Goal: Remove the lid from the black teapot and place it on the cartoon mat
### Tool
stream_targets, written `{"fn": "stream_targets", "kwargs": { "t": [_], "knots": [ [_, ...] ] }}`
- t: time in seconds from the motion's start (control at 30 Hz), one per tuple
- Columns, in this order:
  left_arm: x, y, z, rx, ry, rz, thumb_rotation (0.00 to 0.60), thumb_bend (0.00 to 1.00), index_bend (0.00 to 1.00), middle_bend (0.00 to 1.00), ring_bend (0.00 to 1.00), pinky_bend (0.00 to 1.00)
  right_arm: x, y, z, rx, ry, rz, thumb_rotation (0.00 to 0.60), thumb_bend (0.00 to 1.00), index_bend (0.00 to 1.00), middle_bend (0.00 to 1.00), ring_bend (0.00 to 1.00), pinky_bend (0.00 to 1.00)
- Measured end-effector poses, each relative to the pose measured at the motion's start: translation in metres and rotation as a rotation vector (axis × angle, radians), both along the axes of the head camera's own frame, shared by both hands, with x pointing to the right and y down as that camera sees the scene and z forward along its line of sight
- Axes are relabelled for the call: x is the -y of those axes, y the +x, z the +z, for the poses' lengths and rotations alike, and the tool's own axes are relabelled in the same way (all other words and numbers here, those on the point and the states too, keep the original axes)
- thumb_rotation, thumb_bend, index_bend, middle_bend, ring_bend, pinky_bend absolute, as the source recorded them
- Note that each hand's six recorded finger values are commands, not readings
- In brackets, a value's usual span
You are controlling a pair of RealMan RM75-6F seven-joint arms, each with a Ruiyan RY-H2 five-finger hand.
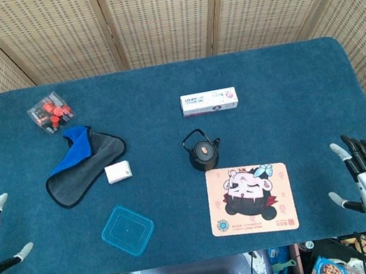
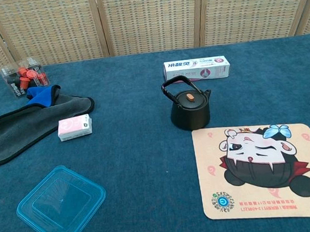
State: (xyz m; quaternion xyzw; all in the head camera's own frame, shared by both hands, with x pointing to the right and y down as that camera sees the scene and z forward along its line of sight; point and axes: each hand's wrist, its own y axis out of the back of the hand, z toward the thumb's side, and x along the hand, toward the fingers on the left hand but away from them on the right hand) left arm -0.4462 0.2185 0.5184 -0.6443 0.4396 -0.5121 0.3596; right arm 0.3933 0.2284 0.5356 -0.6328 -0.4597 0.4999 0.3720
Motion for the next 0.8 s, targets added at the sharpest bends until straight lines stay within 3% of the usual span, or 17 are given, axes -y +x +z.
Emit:
{"fn": "stream_targets", "kwargs": {
  "t": [0.33, 0.43, 0.7, 0.8],
  "knots": [
    [0.001, 0.0, -0.002, 0.004, 0.012, -0.002, 0.6, 0.07, 0.0, 0.0, 0.0, 0.0, 0.007, -0.005, 0.007, -0.035, -0.016, -0.039, 0.6, 0.0, 0.0, 0.0, 0.0, 0.0],
    [0.003, 0.0, 0.0, 0.007, 0.01, -0.003, 0.6, 0.07, 0.0, 0.0, 0.0, 0.0, 0.02, -0.016, 0.015, -0.035, -0.045, -0.082, 0.6, 0.0, 0.03, 0.0, 0.0, 0.0],
    [0.007, -0.002, 0.006, 0.019, -0.007, -0.017, 0.6, 0.07, 0.0, 0.0, 0.0, 0.0, 0.066, -0.07, 0.033, 0.072, -0.177, -0.235, 0.6, 0.0, 0.09, 0.0, 0.0, 0.0],
    [0.009, -0.005, 0.007, 0.021, -0.01, -0.028, 0.6, 0.07, 0.0, 0.0, 0.0, 0.0, 0.086, -0.095, 0.037, 0.087, -0.195, -0.305, 0.6, 0.0, 0.18, 0.0, 0.0, 0.0]
  ]
}}
